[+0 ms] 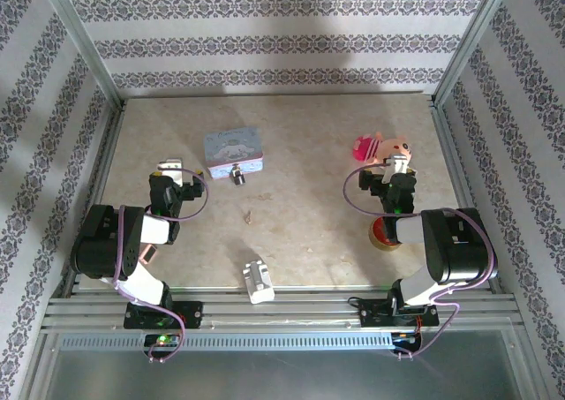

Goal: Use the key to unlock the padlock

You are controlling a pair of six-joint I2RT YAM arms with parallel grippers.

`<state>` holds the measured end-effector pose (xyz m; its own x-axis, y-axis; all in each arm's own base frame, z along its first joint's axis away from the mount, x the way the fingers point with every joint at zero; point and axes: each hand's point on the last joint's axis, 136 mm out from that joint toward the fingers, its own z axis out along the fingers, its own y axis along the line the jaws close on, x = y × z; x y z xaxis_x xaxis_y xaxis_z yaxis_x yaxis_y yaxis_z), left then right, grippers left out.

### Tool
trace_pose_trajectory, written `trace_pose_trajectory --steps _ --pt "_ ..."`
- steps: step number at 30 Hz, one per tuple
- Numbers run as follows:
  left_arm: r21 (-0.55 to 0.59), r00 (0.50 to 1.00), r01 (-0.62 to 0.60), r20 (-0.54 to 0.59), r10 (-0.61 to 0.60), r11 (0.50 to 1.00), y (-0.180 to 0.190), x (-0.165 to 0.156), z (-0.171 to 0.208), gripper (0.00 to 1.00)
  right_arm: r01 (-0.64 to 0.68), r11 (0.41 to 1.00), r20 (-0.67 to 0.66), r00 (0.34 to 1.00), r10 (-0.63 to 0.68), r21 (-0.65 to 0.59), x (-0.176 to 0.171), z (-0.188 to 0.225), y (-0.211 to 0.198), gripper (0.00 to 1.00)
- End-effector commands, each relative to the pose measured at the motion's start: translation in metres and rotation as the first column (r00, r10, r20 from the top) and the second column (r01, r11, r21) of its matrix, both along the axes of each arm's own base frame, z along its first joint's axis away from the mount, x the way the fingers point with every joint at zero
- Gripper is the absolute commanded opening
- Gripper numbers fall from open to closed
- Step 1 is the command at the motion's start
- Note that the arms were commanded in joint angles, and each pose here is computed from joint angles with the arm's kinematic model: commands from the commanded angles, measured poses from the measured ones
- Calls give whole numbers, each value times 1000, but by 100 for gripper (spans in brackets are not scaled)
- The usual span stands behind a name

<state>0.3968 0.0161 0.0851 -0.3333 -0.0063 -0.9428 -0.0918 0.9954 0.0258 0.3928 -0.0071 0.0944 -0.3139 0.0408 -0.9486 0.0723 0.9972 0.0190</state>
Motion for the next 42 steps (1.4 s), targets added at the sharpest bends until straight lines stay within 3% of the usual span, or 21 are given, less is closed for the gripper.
trace_pose_trajectory --steps 1,42 --pt "5 1000 23 2 -23 1000 -5 4 4 99 -17 1000 42 999 17 -6 5 14 4 98" --pt "5 1000 23 1 -23 1000 -5 4 3 99 -32 999 39 999 32 -4 6 14 6 98"
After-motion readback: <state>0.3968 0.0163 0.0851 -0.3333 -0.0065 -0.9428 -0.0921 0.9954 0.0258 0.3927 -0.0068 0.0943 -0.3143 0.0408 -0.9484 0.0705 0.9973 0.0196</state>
